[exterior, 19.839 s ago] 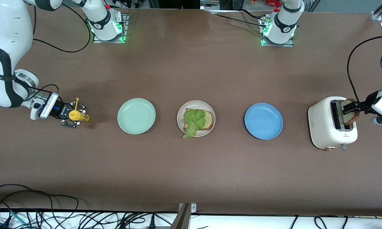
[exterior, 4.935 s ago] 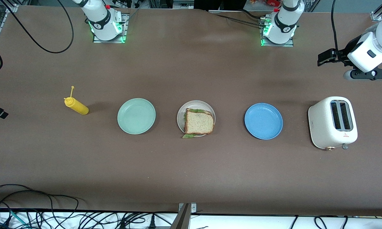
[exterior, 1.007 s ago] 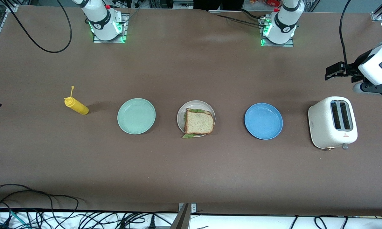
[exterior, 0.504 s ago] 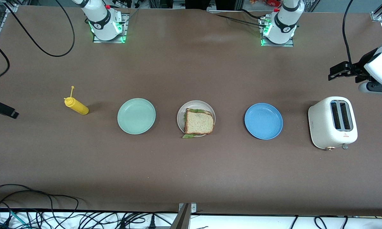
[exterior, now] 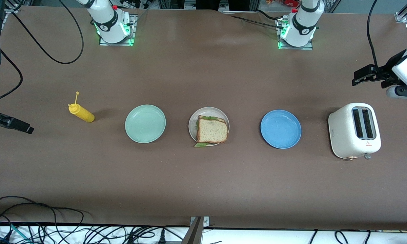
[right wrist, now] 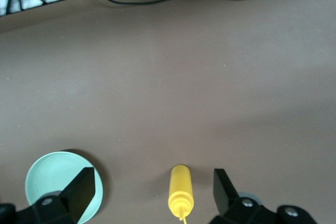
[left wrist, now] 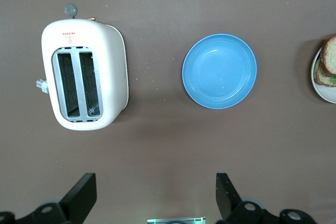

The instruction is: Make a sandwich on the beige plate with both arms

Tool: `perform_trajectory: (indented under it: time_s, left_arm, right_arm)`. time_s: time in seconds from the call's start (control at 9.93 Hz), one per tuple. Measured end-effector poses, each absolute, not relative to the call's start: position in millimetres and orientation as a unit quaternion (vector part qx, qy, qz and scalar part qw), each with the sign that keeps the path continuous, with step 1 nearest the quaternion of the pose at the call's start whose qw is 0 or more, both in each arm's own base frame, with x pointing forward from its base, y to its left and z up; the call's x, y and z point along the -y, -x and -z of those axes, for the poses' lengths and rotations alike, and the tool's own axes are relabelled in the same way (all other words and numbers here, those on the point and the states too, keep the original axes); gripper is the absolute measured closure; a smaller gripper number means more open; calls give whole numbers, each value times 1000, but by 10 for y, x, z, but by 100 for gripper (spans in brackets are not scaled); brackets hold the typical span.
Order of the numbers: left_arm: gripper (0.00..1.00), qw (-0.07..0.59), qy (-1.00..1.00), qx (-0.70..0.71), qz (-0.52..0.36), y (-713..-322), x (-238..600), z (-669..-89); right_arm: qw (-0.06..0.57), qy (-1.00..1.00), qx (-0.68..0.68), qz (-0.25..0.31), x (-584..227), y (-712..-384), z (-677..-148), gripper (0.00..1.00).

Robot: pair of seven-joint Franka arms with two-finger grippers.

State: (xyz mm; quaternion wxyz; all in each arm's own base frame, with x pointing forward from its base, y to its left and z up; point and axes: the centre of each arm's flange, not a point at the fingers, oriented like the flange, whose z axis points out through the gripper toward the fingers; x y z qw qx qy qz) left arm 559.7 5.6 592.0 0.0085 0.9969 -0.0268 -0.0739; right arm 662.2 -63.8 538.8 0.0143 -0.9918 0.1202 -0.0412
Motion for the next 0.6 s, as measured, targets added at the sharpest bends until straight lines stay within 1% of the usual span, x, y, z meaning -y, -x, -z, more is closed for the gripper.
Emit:
perform_trajectory:
  time_s: [0.3,0.6]
  left_arm:
    - [0,8,-997,27,74,-5597,-56,-5921]
    - [0,8,-997,27,74,-5597,-58,-5921]
  right_arm:
    - [-6,991,-120,54,494,-6469,-5751,0]
    - [-1,990,-126,57,460,-6453,-5796,0]
